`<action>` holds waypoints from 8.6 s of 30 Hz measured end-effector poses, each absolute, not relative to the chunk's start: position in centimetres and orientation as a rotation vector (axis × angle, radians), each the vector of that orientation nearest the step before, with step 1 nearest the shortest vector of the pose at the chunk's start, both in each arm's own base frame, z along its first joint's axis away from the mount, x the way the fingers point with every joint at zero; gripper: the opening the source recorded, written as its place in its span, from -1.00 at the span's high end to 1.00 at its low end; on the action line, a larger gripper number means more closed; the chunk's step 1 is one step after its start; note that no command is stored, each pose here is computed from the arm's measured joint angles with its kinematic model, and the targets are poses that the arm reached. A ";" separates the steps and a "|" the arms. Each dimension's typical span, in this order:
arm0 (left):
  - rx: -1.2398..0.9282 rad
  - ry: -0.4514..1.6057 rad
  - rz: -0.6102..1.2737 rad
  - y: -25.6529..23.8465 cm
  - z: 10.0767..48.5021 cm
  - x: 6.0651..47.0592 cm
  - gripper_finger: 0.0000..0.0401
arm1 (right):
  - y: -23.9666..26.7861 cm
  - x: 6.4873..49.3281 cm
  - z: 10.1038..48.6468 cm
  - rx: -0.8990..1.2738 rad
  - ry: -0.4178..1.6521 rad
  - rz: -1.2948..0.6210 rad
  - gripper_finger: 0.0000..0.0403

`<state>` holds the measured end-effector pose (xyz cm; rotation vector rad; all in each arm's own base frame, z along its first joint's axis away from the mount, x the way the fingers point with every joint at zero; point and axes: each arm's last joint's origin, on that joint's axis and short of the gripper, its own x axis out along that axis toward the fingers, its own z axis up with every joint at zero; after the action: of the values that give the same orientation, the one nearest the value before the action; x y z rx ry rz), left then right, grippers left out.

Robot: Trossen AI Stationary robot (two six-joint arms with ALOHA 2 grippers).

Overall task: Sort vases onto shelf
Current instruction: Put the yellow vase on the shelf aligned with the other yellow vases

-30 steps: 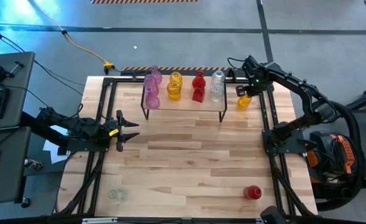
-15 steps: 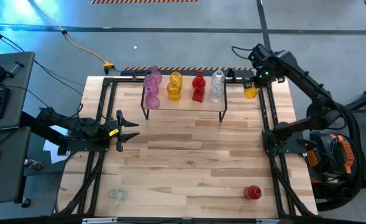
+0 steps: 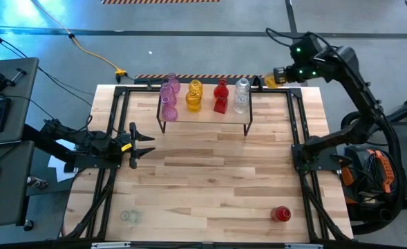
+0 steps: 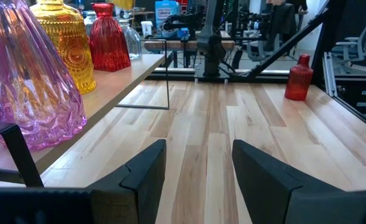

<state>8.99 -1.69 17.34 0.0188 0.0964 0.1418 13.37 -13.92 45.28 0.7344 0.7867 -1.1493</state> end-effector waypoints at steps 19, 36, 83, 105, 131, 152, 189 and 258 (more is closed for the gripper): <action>0.019 0.097 0.142 -1.7 17.3 9.0 0.12 | -9.7 18.4 49.2 0.526 0.507 -0.758 0.98; 0.019 0.096 0.142 -1.7 17.3 9.0 0.12 | -6.3 25.3 46.9 0.413 0.639 -0.500 0.98; -0.021 0.093 0.144 -1.7 17.3 9.0 0.12 | 0.6 42.5 26.7 0.262 1.321 -0.197 0.98; -0.165 0.082 0.151 -1.7 17.3 9.0 0.12 | 2.6 43.8 23.9 0.083 1.358 -0.148 0.69; -0.191 0.078 0.174 -1.6 17.3 9.0 0.12 | 2.6 43.9 28.3 0.067 1.277 -0.170 0.35; -0.219 -0.019 0.108 -1.7 19.2 8.8 0.12 | 0.9 34.7 39.7 0.019 0.995 -0.294 0.35; -0.126 0.018 0.135 -2.8 26.9 13.3 0.12 | 3.5 15.1 18.8 0.239 0.163 -0.027 0.35; -0.090 0.127 0.359 -6.8 17.5 28.0 0.12 | 2.9 12.7 13.9 0.285 0.276 -0.008 0.35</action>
<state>28.04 -6.80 17.54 -0.0903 0.1273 0.3593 12.69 2.91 13.95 0.2851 0.2759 -0.0083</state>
